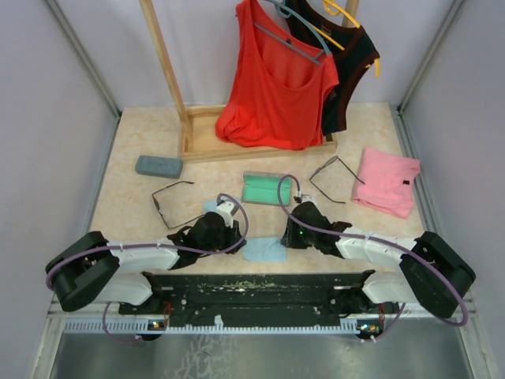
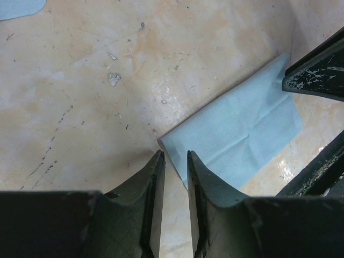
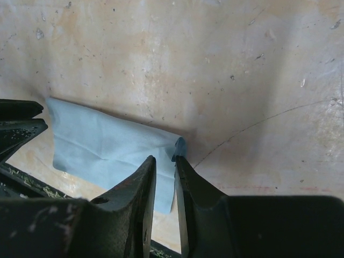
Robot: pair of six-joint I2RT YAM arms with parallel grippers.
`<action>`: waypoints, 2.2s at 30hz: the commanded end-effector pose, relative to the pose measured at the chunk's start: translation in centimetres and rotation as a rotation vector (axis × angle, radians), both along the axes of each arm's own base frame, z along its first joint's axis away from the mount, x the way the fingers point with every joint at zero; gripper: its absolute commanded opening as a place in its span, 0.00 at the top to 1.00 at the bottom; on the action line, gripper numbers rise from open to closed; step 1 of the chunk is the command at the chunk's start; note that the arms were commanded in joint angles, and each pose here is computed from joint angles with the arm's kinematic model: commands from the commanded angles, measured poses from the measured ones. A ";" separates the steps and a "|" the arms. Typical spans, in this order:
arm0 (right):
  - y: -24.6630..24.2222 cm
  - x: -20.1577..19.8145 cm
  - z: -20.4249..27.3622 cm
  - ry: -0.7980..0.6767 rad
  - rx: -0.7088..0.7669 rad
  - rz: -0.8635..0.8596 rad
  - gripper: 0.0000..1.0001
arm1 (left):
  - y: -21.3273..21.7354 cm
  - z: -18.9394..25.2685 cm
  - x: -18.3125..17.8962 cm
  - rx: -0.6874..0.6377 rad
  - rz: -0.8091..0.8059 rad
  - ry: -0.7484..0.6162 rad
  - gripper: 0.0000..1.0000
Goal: Organize the sunglasses
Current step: Adjust the glasses cleaning cloth at the center of the board.
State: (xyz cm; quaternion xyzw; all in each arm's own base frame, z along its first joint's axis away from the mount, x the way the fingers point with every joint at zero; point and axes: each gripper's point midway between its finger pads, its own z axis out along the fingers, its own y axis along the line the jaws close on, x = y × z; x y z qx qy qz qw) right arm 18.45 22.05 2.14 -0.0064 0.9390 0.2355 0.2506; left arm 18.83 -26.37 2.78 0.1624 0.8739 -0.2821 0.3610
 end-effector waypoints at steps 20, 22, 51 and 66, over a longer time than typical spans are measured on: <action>-0.3 2.1 1.5 -0.080 -0.056 0.004 0.77 | -0.3 0.6 0.1 -0.025 -0.013 -0.010 0.72; -0.1 2.0 1.4 -0.074 -0.055 0.014 0.77 | -0.4 0.6 0.1 -0.027 -0.013 -0.010 0.72; 0.0 1.8 1.6 -0.073 -0.050 0.028 1.00 | -0.2 0.8 -0.4 -0.051 -0.005 0.011 0.65; 0.1 1.4 1.1 -0.063 -0.031 0.028 1.00 | -0.9 -1.5 -0.4 0.021 -0.017 0.098 0.64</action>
